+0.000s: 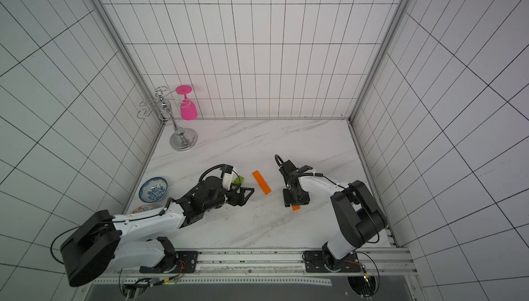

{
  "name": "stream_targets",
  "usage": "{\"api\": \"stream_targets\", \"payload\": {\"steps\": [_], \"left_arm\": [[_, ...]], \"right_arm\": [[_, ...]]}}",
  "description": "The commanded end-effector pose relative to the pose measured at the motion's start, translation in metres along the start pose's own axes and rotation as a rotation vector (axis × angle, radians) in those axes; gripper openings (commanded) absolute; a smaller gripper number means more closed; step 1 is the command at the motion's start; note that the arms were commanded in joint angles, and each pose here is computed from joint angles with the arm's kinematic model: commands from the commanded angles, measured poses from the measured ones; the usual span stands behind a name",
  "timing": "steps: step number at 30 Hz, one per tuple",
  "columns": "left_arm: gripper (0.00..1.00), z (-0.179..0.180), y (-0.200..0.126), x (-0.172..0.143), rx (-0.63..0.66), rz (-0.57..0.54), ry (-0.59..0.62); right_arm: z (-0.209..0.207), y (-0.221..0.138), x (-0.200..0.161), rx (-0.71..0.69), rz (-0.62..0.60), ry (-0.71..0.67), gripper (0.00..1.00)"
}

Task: Assemble a small pinwheel with lego
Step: Pick up the lego brick from the center of the board.

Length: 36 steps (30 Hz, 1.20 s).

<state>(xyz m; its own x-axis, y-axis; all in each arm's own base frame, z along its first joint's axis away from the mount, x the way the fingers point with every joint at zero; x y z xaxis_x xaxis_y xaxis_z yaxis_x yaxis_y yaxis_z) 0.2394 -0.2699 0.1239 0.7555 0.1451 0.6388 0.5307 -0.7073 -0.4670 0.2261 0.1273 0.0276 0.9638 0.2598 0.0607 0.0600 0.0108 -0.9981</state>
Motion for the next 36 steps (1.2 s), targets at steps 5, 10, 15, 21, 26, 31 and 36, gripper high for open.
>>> {"api": "stream_targets", "payload": {"steps": [5,10,15,21,26,31,36], "left_arm": [[0.94,-0.002,0.000,-0.003,-0.021,0.013,0.000],[0.94,-0.004,0.000,-0.003,-0.030,0.014,0.001],[0.94,-0.004,-0.002,-0.003,-0.031,0.014,0.002],[0.94,-0.005,-0.002,-0.001,-0.034,0.010,0.006],[0.94,-0.006,-0.002,-0.001,-0.036,0.010,0.008],[0.94,-0.005,-0.001,-0.001,-0.032,0.014,0.007],[0.94,-0.005,0.000,-0.002,-0.032,0.015,0.009]], "right_arm": [[-0.002,-0.013,0.022,-0.017,-0.100,-0.011,0.48],[-0.003,-0.013,0.020,-0.020,-0.089,-0.010,0.43],[-0.005,-0.014,0.013,-0.032,-0.065,-0.006,0.44],[-0.005,-0.018,0.011,-0.022,-0.075,-0.001,0.42],[-0.003,-0.017,0.011,-0.013,-0.066,0.000,0.42],[-0.003,-0.010,0.000,-0.015,-0.009,0.000,0.43],[-0.001,-0.007,-0.001,-0.003,0.005,-0.006,0.43]]}}
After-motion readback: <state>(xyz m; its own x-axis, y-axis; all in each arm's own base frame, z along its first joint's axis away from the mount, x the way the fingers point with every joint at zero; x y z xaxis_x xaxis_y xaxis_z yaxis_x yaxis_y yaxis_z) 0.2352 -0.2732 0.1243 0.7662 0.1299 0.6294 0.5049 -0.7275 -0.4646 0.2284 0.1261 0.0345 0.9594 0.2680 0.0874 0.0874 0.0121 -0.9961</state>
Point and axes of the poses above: each gripper's point midway between its finger pads, its own y axis out along the fingers, its own z axis along the line the jaws close on, x = y × z, the point moved 1 cm from there along -y, back along the fingers, and after that the axes turned 7 degrees about -y, right-handed, at the moved point
